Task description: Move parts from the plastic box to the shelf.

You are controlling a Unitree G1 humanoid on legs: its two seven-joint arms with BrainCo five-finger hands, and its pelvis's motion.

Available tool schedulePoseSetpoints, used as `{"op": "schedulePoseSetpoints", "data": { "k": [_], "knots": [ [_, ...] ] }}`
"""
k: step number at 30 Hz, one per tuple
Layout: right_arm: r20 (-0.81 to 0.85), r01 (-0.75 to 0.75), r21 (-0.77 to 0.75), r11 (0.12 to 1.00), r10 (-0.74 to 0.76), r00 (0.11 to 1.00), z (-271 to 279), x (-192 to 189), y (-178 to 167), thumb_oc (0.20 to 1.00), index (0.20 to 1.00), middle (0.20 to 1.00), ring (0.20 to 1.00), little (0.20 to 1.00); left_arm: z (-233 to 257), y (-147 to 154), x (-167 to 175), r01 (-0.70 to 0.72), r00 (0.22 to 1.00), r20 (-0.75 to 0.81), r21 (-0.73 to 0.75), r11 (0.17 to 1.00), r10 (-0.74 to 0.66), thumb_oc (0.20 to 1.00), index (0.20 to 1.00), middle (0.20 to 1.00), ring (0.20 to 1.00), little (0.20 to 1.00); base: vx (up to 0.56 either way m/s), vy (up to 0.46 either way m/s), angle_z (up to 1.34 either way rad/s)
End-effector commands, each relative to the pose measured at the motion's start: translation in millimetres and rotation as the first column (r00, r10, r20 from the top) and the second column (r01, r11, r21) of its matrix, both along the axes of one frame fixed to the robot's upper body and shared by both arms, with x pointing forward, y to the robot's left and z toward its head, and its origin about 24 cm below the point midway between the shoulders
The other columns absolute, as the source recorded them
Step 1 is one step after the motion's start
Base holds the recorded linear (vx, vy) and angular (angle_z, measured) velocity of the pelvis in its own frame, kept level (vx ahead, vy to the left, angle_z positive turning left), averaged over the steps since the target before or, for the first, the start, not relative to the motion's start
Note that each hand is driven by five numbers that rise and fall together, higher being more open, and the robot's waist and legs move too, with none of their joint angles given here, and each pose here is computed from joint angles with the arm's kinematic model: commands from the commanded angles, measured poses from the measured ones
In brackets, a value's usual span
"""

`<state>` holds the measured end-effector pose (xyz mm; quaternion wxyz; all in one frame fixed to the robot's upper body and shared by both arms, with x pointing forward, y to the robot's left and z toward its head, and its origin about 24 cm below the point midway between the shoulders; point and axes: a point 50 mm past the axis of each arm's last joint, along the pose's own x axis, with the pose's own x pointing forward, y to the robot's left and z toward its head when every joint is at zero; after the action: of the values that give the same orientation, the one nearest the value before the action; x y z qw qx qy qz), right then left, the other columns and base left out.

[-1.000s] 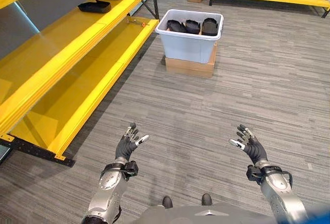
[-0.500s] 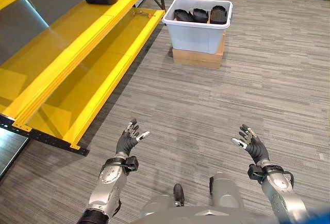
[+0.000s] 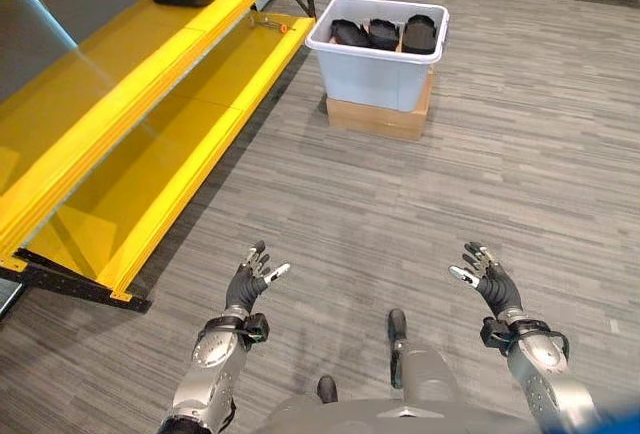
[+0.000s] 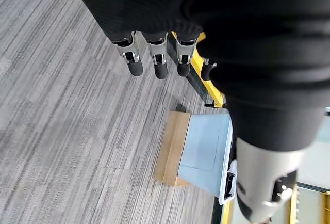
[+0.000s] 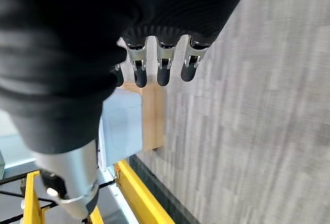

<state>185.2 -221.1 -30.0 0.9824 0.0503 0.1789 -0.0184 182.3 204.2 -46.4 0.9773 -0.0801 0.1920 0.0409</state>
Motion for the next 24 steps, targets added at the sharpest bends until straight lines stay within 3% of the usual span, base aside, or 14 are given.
{"op": "schedulePoseSetpoints", "data": {
  "k": [1,12,24],
  "knots": [
    [0.140,-0.015,0.020,1.000,0.012,0.990,24,16,-1,1.000,1.000,1.000,1.000,1.000,30,8,27,-0.006,0.985,0.172,-0.009,1.000,0.007,1.000,1.000,1.000,1.000,1.000,0.21,-0.166,0.03],
    [0.123,0.023,-0.008,1.000,-0.022,0.992,23,12,-15,1.000,1.000,1.000,1.000,1.000,24,7,20,-0.010,0.990,0.139,-0.045,0.999,0.016,1.000,1.000,1.000,1.000,1.000,0.18,-0.164,-0.04],
    [0.059,-0.006,-0.020,1.000,0.007,0.998,8,0,-4,1.000,1.000,1.000,1.000,1.000,18,8,11,0.003,0.994,0.106,-0.010,1.000,-0.002,1.000,1.000,1.000,1.000,1.000,0.37,0.119,-0.32]
  ]
}}
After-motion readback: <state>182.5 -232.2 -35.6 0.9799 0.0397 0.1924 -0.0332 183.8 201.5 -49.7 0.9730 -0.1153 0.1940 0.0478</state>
